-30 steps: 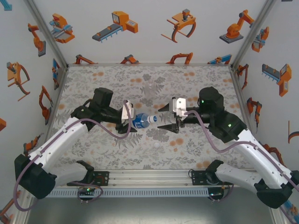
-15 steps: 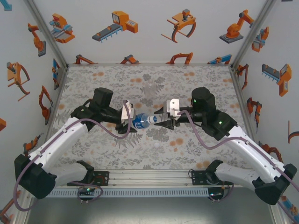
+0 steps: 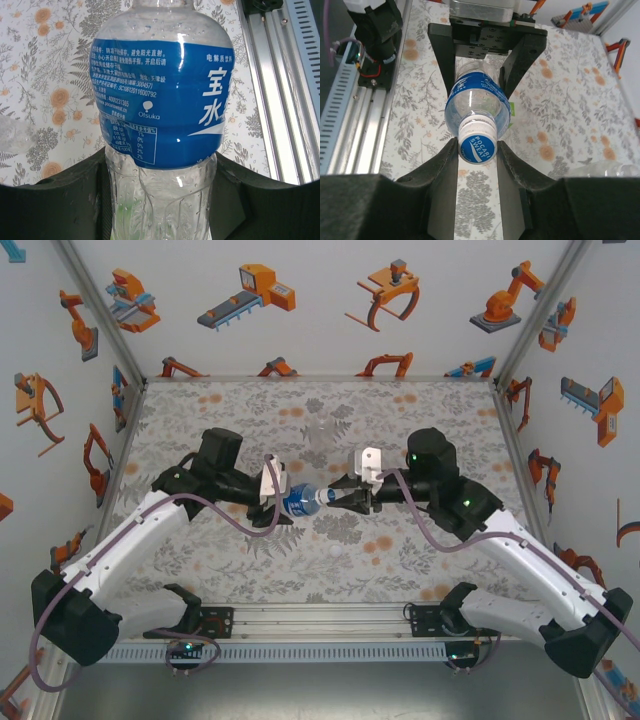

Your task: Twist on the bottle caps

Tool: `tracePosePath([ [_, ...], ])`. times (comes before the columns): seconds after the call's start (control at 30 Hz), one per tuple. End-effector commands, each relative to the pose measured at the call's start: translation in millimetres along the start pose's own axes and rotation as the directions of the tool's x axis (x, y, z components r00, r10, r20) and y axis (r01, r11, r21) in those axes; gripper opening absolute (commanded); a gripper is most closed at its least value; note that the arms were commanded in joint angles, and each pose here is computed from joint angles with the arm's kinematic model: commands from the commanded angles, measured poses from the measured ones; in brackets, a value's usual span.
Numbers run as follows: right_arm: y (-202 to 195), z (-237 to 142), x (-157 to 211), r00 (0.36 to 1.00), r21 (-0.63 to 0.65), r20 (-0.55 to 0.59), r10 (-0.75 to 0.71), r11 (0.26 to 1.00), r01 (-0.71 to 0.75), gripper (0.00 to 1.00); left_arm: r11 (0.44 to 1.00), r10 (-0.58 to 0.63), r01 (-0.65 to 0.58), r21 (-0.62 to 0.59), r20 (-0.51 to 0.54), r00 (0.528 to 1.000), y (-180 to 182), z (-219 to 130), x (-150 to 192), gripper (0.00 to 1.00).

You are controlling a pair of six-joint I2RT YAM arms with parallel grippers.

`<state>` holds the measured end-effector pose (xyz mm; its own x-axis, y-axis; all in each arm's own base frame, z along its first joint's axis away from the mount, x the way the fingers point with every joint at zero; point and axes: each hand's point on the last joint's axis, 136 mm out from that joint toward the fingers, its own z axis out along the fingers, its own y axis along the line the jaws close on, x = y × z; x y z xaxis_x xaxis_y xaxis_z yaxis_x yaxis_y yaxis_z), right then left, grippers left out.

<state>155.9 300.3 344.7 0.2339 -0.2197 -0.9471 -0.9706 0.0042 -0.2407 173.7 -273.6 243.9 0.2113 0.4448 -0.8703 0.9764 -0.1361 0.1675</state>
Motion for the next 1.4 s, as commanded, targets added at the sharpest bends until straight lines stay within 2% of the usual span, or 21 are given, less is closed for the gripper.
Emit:
tracePosePath([
  [0.0, -10.8, 7.9, 7.6, 0.975, 0.059, 0.014, 0.22, 0.974, -0.22, 0.08, 0.999, 0.05, -0.051, 0.007, 0.052, 0.997, 0.7, -4.1, -19.8, 0.0],
  [0.07, -24.1, 10.3, 14.1, 0.917, 0.128, 0.045, 0.397, 0.908, -0.4, 0.0, 0.999, 0.046, -0.045, -0.01, 0.047, 0.998, 4.4, -4.3, -19.1, 0.0],
  [0.17, -47.6, 11.5, 29.4, 0.721, 0.228, 0.132, 0.68, 0.687, -0.69, 0.0, 0.999, 0.037, -0.036, -0.035, 0.033, 0.999, 9.5, -3.2, -15.9, 0.0],
  [0.27, -60.8, 13.8, 46.1, 0.445, 0.26, 0.213, 0.87, 0.388, -0.884, 0.0, 0.997, 0.028, -0.027, -0.066, 0.018, 0.999, 15.5, -3.2, -13.7, 0.0],
  [0.3, -63.6, 14.7, 54.2, 0.328, 0.268, 0.239, 0.914, 0.262, -0.927, 0.0, 0.997, 0.025, -0.024, -0.078, 0.013, 1.0, 17.7, -3.1, -12.3, 0.0],
  [0.33, -64.4, 15.8, 65.5, 0.186, 0.279, 0.266, 0.946, 0.11, -0.954, 0.0, 0.996, 0.025, -0.024, -0.092, 0.009, 1.0, 20.1, -3.3, -12.0, 0.0],
  [0.37, -64.0, 16.8, 75.4, 0.08, 0.287, 0.281, 0.956, -0.004, -0.958, 0.0, 0.995, 0.023, -0.022, -0.102, 0.005, 1.0, 21.7, -3.2, -10.8, 0.0],
  [0.4, -61.6, 21.0, 80.1, -0.008, 0.273, 0.283, 0.959, -0.089, -0.958, 0.0, 0.993, 0.021, -0.021, -0.114, 0.001, 1.0, 23.7, -3.3, -9.9, 0.0],
  [0.43, -61.4, 25.9, 82.0, -0.054, 0.252, 0.279, 0.959, -0.128, -0.959, 0.0, 0.992, 0.023, -0.023, -0.123, 0.001, 1.0, 25.0, -3.4, -9.6, 0.0],
  [0.53, -60.2, 33.2, 88.5, -0.089, 0.264, 0.255, 0.963, -0.158, -0.952, 0.0, 0.992, 0.024, -0.023, -0.127, 0.006, 1.0, 25.7, -3.3, -10.3, 0.0],
  [0.63, -61.4, 35.2, 88.6, -0.085, 0.267, 0.25, 0.965, -0.153, -0.952, 0.0, 0.992, 0.024, -0.023, -0.127, 0.004, 1.0, 25.6, -3.2, -9.2, 0.0],
  [0.73, -64.6, 34.2, 82.2, -0.045, 0.264, 0.246, 0.968, -0.112, -0.958, 0.0, 0.992, 0.024, -0.023, -0.126, 0.004, 1.0, 24.1, -3.3, -8.9, 0.0],
  [0.77, -65.5, 33.1, 79.4, -0.022, 0.267, 0.246, 0.969, -0.089, -0.96, 0.07, 0.992, 0.024, -0.023, -0.126, 0.004, 1.0, 24.0, -3.3, -8.9, 0.0],
  [0.83, -68.5, 29.1, 72.0, 0.035, 0.271, 0.249, 0.968, -0.035, -0.962, 0.28, 0.992, 0.027, -0.026, -0.126, 0.005, 1.0, 23.9, -3.5, -9.2, 0.0],
  [0.87, -70.6, 25.9, 66.0, 0.082, 0.276, 0.249, 0.965, 0.01, -0.961, 0.41, 0.992, 0.028, -0.028, -0.123, 0.003, 1.0, 23.3, -3.3, -8.9, 0.0],
  [0.9, -72.9, 21.7, 58.5, 0.131, 0.281, 0.251, 0.959, 0.057, -0.958, 0.47, 0.992, 0.031, -0.031, -0.124, 0.001, 1.0, 23.3, -3.4, -8.6, 0.0],
  [1.07, -79.9, -2.2, 20.1, 0.389, 0.326, 0.249, 0.887, 0.301, -0.896, 0.63, 0.993, 0.03, -0.03, -0.114, -0.001, 1.0, 21.3, -2.9, -7.6, 0.0],
  [1.13, -80.0, -12.5, 7.7, 0.487, 0.352, 0.24, 0.839, 0.392, -0.85, 0.73, 0.993, 0.035, -0.035, -0.112, 0.002, 0.999, 21.1, -3.2, -8.5, 0.0],
  [1.23, -80.1, -21.3, -12.1, 0.641, 0.364, 0.216, 0.736, 0.548, -0.753, 0.72, 0.993, 0.041, -0.04, -0.107, 0.003, 0.999, 20.6, -2.6, -8.5, 0.0],
  [1.37, -68.6, -23.4, -30.3, 0.855, 0.342, 0.114, 0.507, 0.787, -0.512, 0.63, 0.995, 0.04, -0.04, -0.088, 0.007, 0.999, 16.9, -1.9, -8.2, 0.0],
])
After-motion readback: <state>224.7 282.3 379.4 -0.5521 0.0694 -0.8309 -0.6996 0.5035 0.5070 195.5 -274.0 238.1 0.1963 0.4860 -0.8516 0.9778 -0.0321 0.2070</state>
